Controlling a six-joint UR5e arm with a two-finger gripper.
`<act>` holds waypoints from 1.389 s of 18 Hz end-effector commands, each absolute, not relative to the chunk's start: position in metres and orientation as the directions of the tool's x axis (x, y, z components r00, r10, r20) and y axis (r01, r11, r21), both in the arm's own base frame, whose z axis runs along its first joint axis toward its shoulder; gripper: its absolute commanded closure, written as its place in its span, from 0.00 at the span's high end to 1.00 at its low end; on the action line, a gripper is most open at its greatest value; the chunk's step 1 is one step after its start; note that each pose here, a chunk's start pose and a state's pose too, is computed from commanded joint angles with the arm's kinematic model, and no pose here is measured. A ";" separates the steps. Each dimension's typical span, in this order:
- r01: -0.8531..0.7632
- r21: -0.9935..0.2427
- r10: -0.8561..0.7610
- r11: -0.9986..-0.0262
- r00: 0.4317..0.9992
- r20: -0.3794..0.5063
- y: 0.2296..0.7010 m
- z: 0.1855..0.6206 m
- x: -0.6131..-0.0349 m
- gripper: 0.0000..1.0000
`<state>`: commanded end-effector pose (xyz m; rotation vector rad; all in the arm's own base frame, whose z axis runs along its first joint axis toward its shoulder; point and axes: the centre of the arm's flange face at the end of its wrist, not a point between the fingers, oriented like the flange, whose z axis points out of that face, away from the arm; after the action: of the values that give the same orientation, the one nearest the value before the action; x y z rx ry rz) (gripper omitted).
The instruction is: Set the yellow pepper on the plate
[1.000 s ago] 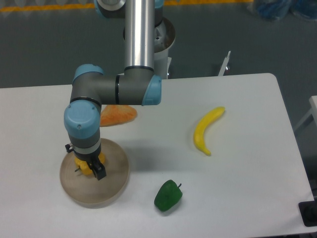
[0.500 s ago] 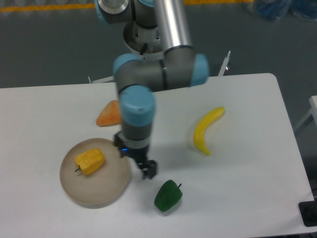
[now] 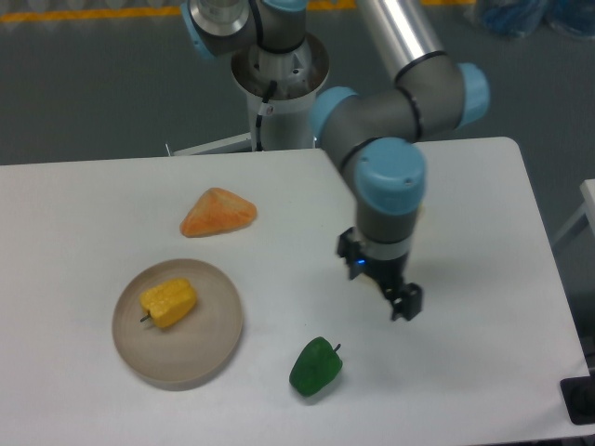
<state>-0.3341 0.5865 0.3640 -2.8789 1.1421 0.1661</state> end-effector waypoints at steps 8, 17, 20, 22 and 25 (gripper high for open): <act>-0.697 -0.045 -0.695 -0.715 0.717 -0.057 0.543 0.357 -0.401 1.00; -0.704 -0.030 -0.704 -0.710 0.710 -0.018 0.545 0.349 -0.394 1.00; -0.704 -0.030 -0.704 -0.710 0.710 -0.018 0.546 0.348 -0.393 1.00; -0.702 -0.030 -0.702 -0.712 0.712 -0.019 0.547 0.347 -0.394 1.00; -0.701 -0.030 -0.700 -0.713 0.713 -0.018 0.547 0.346 -0.393 1.00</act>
<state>-0.3934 0.5474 0.3459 -2.8757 1.1761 0.0080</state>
